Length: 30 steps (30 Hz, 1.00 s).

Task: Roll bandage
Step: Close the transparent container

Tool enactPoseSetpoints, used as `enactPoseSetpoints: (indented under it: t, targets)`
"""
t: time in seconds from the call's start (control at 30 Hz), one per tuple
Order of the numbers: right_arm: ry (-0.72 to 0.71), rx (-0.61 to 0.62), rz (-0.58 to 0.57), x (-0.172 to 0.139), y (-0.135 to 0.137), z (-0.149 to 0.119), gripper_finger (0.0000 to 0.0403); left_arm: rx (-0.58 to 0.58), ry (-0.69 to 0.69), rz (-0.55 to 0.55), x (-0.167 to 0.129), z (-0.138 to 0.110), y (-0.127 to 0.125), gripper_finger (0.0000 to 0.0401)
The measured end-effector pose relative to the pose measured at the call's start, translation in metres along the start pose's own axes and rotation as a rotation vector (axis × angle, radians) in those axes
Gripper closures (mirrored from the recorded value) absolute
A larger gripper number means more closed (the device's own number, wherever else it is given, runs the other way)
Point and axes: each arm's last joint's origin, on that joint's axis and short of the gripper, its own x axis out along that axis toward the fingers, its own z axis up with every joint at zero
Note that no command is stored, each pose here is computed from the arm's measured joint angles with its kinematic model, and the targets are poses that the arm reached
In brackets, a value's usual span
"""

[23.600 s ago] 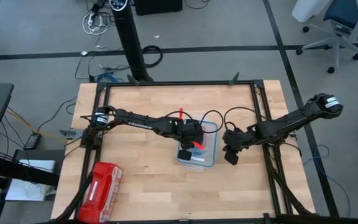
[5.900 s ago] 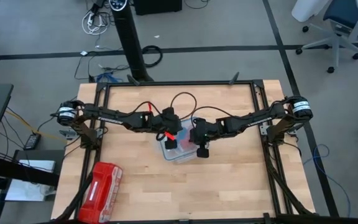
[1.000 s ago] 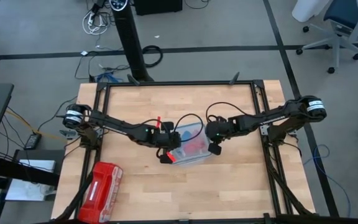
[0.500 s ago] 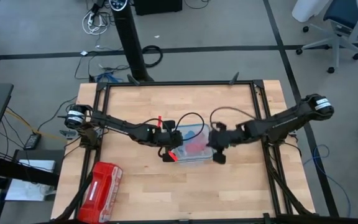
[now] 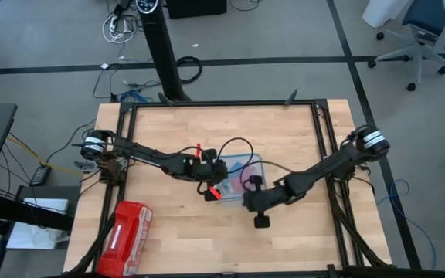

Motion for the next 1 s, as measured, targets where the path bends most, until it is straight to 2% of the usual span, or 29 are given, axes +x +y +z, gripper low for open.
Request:
enactPoseSetpoints:
  t: [0.1,0.23,0.4,1.0]
  targets:
    - [0.016,-0.043,-0.007,0.012,0.007,0.008,0.0403,-0.014,0.001,-0.008,0.0,0.0,0.0,0.0401]
    - [0.074,-0.083,-0.079,0.028,0.005,0.01,0.0403,-0.009,0.005,-0.014,0.0,0.0,0.0,0.0401]
    - [0.083,-0.095,-0.135,0.039,-0.001,0.013,0.0403,0.05,0.015,-0.018,0.0,-0.002,0.0,0.0401]
    - [0.055,-0.149,-0.234,0.043,-0.023,0.02,0.0403,0.096,0.014,-0.044,0.0,-0.001,0.0,0.0401]
